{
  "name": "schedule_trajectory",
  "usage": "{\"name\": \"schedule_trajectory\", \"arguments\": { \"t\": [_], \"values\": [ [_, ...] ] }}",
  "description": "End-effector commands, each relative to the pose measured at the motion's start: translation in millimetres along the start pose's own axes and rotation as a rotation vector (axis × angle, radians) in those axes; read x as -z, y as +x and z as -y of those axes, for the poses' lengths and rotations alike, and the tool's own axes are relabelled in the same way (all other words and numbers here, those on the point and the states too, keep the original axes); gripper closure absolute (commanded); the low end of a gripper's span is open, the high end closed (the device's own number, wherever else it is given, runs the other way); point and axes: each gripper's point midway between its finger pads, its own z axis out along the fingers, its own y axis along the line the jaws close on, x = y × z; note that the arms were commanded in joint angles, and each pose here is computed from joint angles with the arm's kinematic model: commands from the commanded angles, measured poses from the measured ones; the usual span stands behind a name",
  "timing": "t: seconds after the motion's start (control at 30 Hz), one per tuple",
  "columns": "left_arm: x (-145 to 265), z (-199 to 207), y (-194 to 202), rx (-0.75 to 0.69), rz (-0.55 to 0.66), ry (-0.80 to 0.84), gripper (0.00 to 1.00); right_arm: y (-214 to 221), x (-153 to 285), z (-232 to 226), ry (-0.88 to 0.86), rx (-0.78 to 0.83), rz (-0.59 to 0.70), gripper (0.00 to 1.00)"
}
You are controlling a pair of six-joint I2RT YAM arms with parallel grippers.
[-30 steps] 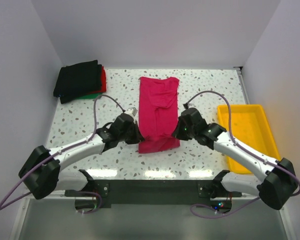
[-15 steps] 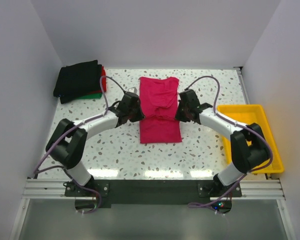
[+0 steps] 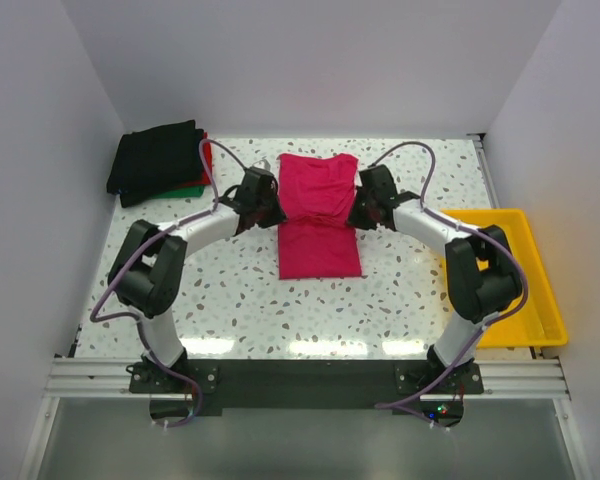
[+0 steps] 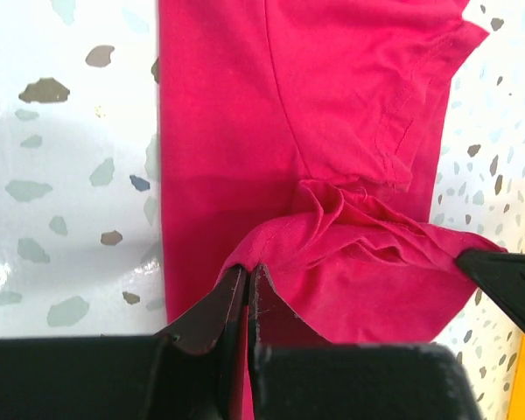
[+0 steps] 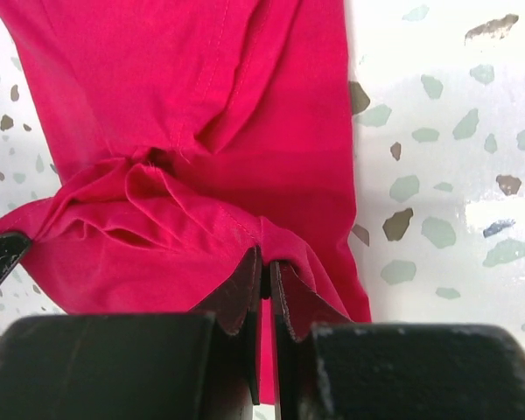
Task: Fold and stack the t-shirts
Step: Fold the tshirt
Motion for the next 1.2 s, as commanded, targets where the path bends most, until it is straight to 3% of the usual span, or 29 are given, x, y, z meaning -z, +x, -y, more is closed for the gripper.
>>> {"name": "schedule_trajectory", "arguments": {
  "t": [0.0,0.33,0.37,0.43,0.47,0.57,0.67,0.8,0.93,1.07,1.17],
  "values": [
    [-4,12,-26,-0.001,0.041,0.052,1.0,-27,0,-16,-0.053,-0.004,0.057,1.0],
    [-19,7,-39,0.013,0.022,0.095,1.0,-41,-12,-13,-0.058,-0.035,0.049,1.0],
    [-20,7,-41,0.015,0.023,0.099,1.0,-43,-13,-14,-0.065,-0.035,0.045,0.96],
    [-20,11,-46,0.011,0.026,0.125,0.91,-44,-15,-14,-0.068,-0.035,0.038,0.89],
    [-19,13,-49,0.0,0.028,0.133,0.8,-48,-13,-15,-0.075,-0.036,0.046,0.79],
    [-9,18,-58,-0.015,0.053,0.148,0.61,-55,-5,-18,-0.081,-0.007,0.054,0.58],
    [4,20,-63,-0.02,0.08,0.16,0.52,-60,5,-17,-0.067,0.02,0.068,0.53],
    [16,23,-52,0.0,0.075,0.2,0.54,-53,19,-21,-0.072,0.052,0.098,0.53],
    [21,38,-27,-0.015,0.054,0.252,0.8,-33,20,-28,-0.059,0.117,0.116,0.62],
    [20,49,-5,-0.045,0.025,0.258,0.92,-10,4,-24,-0.05,0.14,0.077,0.73],
    [9,54,8,-0.061,-0.008,0.263,0.98,2,-6,-26,-0.057,0.144,0.049,0.75]
  ]
}}
